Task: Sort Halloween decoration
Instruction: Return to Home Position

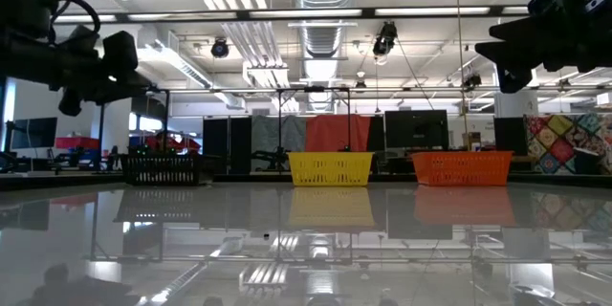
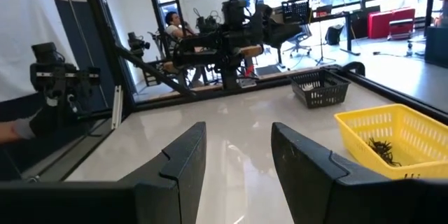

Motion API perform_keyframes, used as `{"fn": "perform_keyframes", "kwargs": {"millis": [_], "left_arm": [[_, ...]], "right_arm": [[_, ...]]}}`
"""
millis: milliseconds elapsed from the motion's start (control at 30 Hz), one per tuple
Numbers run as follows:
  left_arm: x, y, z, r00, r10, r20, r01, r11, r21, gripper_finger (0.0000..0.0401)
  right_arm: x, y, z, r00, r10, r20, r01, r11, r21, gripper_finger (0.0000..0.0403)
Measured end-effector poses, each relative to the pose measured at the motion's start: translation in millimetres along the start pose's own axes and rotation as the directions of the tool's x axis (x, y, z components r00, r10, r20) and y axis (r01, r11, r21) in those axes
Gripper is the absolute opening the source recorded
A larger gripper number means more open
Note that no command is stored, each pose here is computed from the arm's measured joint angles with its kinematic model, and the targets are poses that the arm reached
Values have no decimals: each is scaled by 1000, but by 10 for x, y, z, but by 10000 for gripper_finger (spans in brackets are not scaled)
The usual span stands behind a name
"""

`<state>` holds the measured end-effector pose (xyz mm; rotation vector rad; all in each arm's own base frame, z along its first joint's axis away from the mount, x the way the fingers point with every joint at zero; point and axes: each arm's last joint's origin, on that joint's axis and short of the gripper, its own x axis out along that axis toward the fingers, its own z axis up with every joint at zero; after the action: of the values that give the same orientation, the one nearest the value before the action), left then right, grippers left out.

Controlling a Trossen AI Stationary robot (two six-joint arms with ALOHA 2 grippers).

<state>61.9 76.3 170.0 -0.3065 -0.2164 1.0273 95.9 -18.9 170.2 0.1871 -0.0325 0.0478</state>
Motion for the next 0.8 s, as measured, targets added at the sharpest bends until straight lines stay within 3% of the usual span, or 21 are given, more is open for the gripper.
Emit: {"fn": "perform_keyframes", "kwargs": {"millis": [333,467,633,800], "left_arm": [[43,-9,-91,990,-63,-125,68,997,42,130],[62,-3,-122,986,-52,-159,60,997,45,130],[75,-2,-133,981,-39,-190,49,998,50,130],[84,-27,-102,976,-68,-207,97,987,131,130]], "right_arm": [[29,-17,-39,999,-7,-48,3,997,-74,153],[47,-29,-65,997,-12,-79,1,992,-130,153],[65,-42,-94,994,-19,-111,6,992,-123,153],[62,-89,-101,981,-169,-100,164,985,-54,153]]}}
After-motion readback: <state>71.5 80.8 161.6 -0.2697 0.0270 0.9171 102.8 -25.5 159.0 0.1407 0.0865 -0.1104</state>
